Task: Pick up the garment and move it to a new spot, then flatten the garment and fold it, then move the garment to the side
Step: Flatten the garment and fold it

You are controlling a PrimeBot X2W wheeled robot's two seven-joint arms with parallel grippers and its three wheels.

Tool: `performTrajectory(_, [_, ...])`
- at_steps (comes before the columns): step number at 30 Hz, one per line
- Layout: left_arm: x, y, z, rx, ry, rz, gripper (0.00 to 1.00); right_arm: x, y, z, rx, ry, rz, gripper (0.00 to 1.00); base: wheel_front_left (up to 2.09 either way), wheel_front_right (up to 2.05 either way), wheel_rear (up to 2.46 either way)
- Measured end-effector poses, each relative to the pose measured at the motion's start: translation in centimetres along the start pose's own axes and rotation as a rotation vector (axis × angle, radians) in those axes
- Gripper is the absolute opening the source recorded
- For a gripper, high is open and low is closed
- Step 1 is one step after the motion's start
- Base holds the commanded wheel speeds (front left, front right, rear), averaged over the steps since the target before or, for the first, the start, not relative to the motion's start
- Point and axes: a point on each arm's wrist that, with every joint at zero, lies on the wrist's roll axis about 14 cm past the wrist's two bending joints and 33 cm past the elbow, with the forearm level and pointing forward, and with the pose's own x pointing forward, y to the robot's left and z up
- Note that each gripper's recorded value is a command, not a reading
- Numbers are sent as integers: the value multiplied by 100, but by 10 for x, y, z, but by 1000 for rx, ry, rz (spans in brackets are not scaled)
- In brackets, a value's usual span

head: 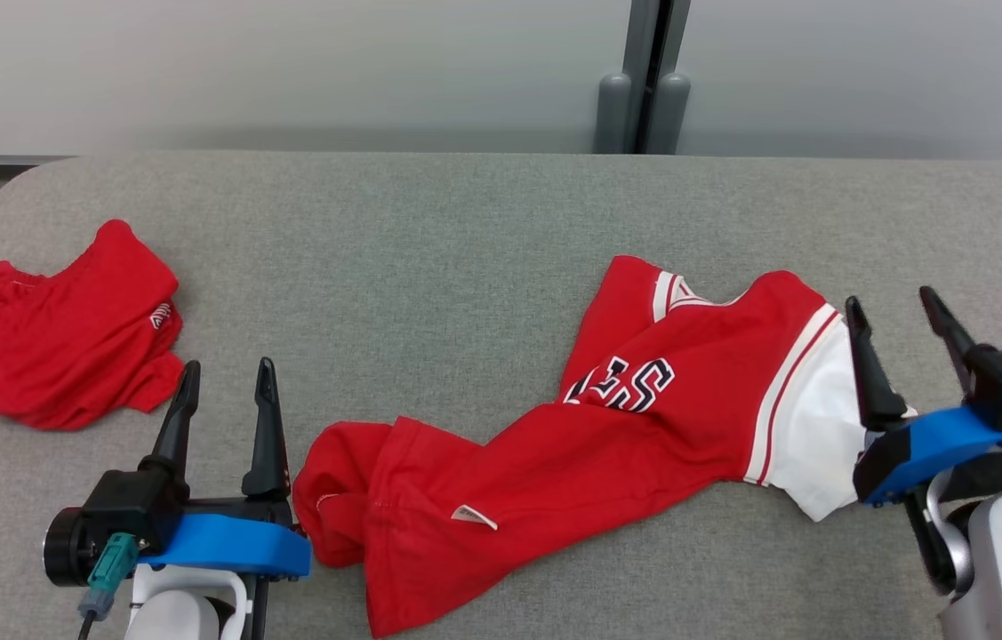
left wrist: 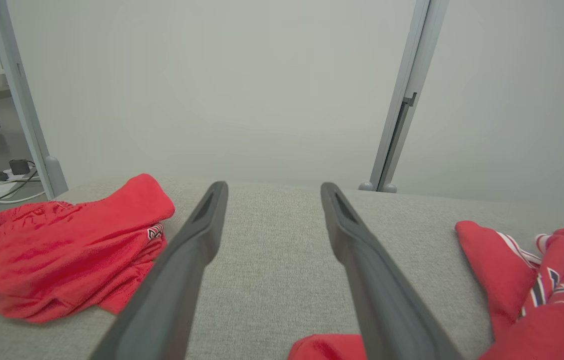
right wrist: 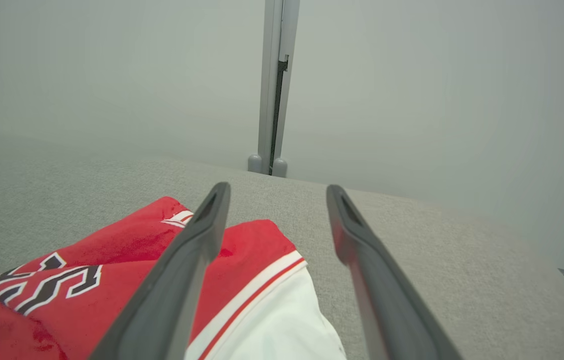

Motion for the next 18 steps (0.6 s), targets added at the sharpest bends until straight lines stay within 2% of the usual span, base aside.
performTrajectory(4, [4, 4, 0, 0, 0, 10, 100, 19, -14, -10, -38, 61, -11, 100, 0, 0, 0])
performTrajectory(9, [7, 9, -4, -3, 10, 22, 100, 25, -28, -52, -57, 218, -25, 100, 0, 0, 0])
performTrajectory(18, [10, 13, -7, -10, 16, 32, 100, -6, -45, -129, -6, 473, -76, 100, 0, 0, 0])
